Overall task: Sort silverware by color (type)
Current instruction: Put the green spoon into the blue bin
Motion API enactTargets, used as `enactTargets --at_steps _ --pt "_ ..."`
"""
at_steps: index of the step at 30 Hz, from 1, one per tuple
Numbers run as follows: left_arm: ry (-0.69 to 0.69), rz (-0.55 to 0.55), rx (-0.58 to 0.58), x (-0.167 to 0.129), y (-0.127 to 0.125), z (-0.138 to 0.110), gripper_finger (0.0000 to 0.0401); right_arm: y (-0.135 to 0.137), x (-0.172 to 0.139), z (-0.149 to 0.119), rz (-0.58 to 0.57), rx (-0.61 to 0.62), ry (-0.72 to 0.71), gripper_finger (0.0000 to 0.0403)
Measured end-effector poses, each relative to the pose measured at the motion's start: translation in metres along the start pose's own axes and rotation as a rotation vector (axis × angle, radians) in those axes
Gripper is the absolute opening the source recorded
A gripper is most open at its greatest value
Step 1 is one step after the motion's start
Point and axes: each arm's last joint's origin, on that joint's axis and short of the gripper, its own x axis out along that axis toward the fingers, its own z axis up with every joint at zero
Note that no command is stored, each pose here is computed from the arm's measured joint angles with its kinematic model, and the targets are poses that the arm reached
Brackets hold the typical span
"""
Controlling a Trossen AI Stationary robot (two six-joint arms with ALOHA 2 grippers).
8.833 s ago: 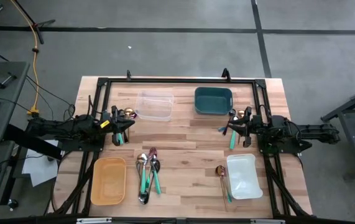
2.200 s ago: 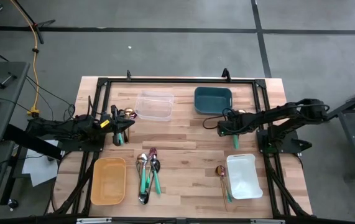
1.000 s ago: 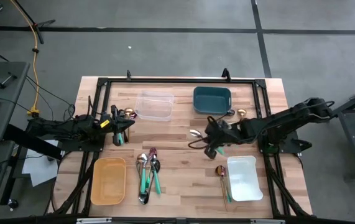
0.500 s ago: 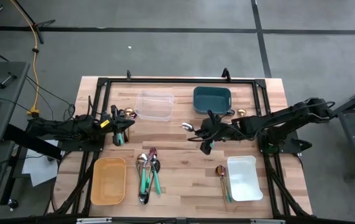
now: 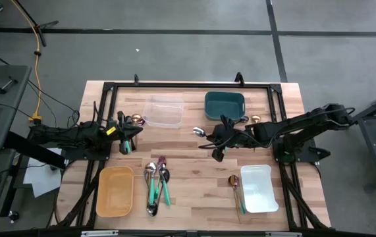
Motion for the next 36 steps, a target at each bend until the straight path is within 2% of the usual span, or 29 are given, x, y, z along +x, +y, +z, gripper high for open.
enactTargets --at_steps 12,16,19,23,29,36 --pt "0.000 0.000 0.000 0.000 0.000 0.000 0.0003 -0.006 0.002 -0.001 -0.044 -0.072 0.017 0.0020" --pt "0.000 0.000 0.000 0.000 0.000 0.000 0.0003 -0.012 0.005 -0.015 -0.064 -0.077 0.049 0.0020" --pt "0.000 0.000 0.000 0.000 0.000 0.000 0.0003 -0.020 0.005 -0.032 -0.078 -0.035 0.067 0.0020" --pt "0.000 0.001 0.000 0.000 0.000 0.000 0.0003 -0.028 -0.002 -0.046 -0.054 0.018 -0.004 0.0020" --pt "0.000 0.000 0.000 0.000 0.000 0.000 0.0003 -0.034 -0.013 -0.051 -0.008 0.045 -0.134 0.0020" --pt "0.000 0.000 0.000 0.000 0.000 0.000 0.0003 -0.034 -0.016 -0.043 -0.020 -0.042 -0.224 0.0020"
